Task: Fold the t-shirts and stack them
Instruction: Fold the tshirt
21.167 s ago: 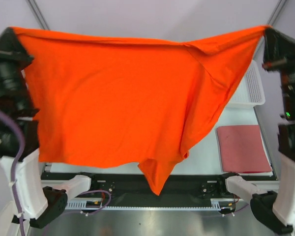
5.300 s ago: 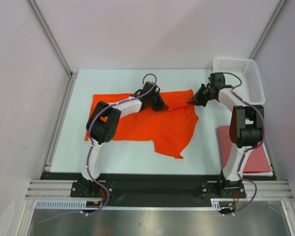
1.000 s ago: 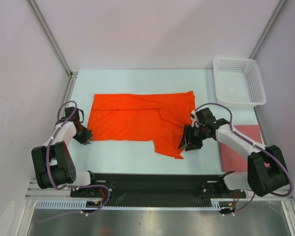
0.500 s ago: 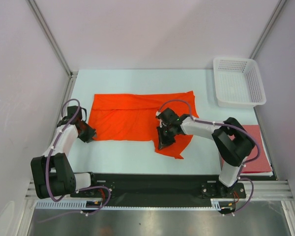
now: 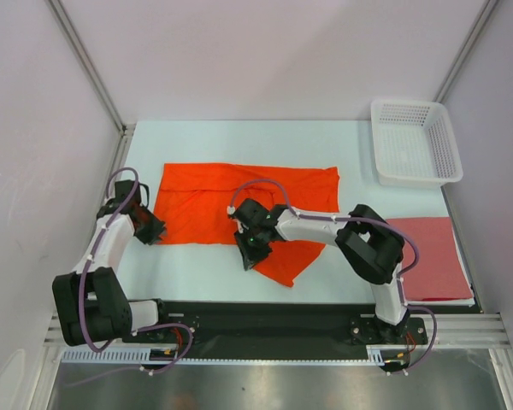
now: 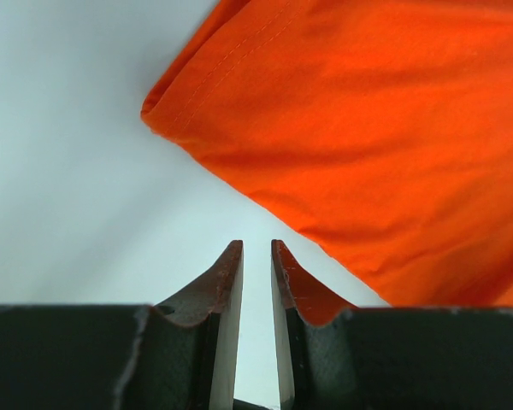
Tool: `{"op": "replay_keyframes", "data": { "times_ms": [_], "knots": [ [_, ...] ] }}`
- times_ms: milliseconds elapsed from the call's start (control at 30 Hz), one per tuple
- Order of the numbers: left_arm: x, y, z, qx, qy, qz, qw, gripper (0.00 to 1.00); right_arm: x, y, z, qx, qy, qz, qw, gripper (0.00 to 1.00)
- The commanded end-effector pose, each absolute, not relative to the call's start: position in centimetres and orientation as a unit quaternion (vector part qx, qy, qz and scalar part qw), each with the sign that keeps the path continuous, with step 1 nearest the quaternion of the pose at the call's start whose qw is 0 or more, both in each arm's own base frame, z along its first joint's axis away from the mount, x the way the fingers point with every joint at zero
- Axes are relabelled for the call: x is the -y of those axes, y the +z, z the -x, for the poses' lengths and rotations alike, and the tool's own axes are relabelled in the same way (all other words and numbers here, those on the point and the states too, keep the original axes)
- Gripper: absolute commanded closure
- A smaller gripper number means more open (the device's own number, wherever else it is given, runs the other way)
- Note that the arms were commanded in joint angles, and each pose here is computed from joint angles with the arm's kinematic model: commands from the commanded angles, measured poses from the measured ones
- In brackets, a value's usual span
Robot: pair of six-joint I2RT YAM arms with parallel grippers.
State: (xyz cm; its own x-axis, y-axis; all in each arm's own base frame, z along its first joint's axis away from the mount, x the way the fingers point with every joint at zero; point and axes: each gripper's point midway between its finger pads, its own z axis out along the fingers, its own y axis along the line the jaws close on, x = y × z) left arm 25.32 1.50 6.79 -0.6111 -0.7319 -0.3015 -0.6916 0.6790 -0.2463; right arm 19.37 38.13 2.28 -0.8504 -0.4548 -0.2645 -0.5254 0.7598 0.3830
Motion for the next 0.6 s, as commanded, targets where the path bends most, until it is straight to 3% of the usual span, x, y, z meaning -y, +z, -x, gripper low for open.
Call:
{"op": "replay_keyframes", "data": {
  "times_ms": [0,100,200,333,567],
  "knots": [
    [-1.9,8.3,-27.0,-0.899,-0.053,0.377,0.215,0.75,-37.1,4.7,-20.6,-0.936,0.219,0.254,0.104,0.68],
    [-2.0,8.1,-27.2,-0.901,-0.050,0.376,0.210,0.75,-34.4,6.9,-21.2,-0.943,0.228,0.214,0.115,0.55],
    [-1.9,7.9,-27.6,-0.901,-0.056,0.375,0.210,0.75,-31.5,8.5,-21.4,-0.948,0.233,0.181,0.117,0.52],
    [-1.4,7.7,-28.2,-0.899,-0.073,0.377,0.209,0.75,-28.3,11.4,-21.2,-0.949,0.237,0.137,0.155,0.53],
    [-0.8,7.3,-28.5,-0.899,-0.086,0.380,0.199,0.75,-19.7,8.3,-26.7,-0.965,0.185,-0.017,0.185,0.64]
  ]
}}
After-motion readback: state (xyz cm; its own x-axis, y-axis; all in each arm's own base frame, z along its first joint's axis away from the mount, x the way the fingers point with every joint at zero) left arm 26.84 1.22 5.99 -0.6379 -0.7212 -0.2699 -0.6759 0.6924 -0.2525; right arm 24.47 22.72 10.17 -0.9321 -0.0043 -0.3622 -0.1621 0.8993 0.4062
